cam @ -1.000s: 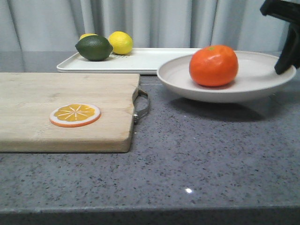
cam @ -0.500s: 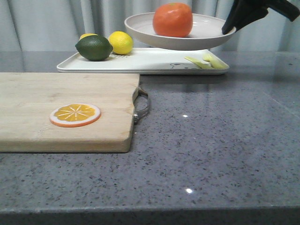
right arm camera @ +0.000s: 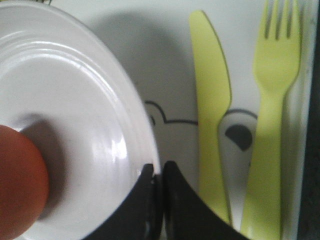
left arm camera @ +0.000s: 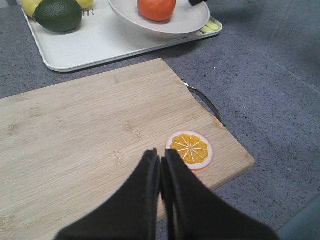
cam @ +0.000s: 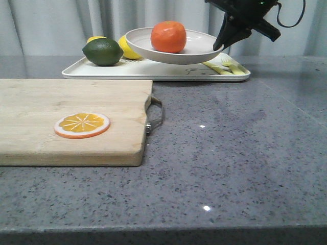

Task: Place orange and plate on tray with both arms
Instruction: 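Lower the plate with the orange onto the white tray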

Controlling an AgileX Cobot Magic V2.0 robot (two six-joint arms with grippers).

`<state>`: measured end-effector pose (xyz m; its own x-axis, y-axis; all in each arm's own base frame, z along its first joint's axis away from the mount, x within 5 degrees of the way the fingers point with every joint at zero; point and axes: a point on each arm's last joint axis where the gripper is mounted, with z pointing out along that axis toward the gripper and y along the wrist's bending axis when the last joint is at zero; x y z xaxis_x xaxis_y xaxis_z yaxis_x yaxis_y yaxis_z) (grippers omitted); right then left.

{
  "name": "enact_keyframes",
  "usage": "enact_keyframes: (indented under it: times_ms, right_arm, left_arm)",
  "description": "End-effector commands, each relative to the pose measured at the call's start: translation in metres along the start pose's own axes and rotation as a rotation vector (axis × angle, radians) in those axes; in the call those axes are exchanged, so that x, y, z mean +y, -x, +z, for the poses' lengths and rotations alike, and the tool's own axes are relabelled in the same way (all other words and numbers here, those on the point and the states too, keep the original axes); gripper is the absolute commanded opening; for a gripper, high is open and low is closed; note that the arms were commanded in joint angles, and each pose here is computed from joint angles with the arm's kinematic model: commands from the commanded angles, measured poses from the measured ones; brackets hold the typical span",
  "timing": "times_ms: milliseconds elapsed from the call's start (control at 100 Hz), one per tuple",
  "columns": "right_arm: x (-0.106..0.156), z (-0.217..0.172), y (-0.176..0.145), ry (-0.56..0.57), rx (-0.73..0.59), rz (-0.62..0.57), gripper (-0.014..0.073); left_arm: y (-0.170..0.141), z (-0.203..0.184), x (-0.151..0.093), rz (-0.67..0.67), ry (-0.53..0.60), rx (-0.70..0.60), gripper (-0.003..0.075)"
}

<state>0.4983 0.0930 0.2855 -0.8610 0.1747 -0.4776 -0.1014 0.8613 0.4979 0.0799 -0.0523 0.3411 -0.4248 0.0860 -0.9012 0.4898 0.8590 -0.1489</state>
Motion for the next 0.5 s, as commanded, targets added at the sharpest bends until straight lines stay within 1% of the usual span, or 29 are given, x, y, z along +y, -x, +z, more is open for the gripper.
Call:
enact_keyframes:
  times_ms: [0,110,300,490]
  right_arm:
    - [0.026,-0.034,0.021,0.079,-0.142,-0.016,-0.0071]
    - [0.028,-0.022,0.026,0.094,-0.151,-0.014,-0.0071]
    - [0.029,0.009,0.024,0.105,-0.132,-0.025,-0.0071]
    - [0.027,0.014,0.025,0.107,-0.135,-0.028,-0.0071]
  left_arm:
    - [0.014,-0.004,-0.002,-0.019,-0.014,-0.098,-0.0019]
    - [0.014,-0.004,-0.002,-0.019,-0.014,-0.097,-0.0019]
    - [0.014,-0.003,-0.002,-0.019,-0.014,-0.095,-0.0019]
    - [0.014,-0.003,-0.002,-0.019,-0.014,-0.097,-0.0019]
